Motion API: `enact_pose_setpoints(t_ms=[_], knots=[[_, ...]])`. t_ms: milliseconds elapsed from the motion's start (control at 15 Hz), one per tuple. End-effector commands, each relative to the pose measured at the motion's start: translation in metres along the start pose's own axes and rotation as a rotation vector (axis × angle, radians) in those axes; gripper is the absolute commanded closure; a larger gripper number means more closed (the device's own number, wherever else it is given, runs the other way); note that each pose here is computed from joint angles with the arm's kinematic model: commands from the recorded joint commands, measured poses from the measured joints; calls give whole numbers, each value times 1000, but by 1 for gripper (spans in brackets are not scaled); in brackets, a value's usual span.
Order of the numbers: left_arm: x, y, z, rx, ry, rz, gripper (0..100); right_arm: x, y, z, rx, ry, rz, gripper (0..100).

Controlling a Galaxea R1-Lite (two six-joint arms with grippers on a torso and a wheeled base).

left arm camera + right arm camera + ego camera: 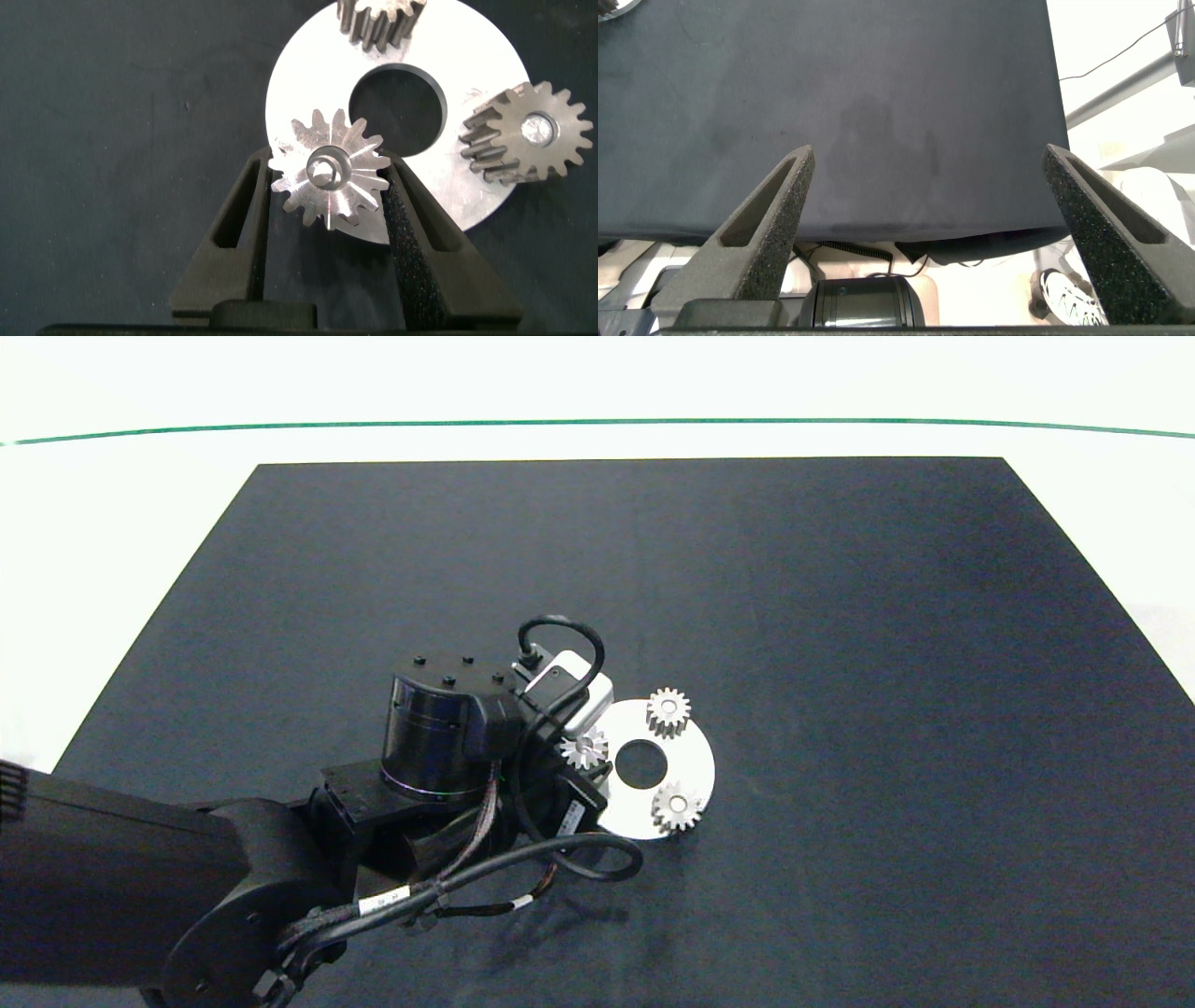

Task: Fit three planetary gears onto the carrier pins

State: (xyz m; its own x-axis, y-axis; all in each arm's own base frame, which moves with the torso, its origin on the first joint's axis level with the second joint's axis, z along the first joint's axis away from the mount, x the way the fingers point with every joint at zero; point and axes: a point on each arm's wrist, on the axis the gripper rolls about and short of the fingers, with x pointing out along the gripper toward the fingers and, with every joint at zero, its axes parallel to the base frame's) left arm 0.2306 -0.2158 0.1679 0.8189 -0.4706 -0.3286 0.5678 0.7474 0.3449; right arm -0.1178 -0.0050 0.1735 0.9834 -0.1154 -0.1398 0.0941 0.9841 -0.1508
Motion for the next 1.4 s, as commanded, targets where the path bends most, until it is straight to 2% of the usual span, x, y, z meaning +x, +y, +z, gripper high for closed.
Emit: enact_pose_setpoints(t_ms=[67,800,1400], knots=[[3,-1,-2,3,6,1,100,0,0,0,-1,4,0,0],[5,0,-1,3,2,4,100,-1,0,-1,-1,1,-1,0],[3,7,-2,-8,2,24,100,-1,0,0,-1,0,-1,0]])
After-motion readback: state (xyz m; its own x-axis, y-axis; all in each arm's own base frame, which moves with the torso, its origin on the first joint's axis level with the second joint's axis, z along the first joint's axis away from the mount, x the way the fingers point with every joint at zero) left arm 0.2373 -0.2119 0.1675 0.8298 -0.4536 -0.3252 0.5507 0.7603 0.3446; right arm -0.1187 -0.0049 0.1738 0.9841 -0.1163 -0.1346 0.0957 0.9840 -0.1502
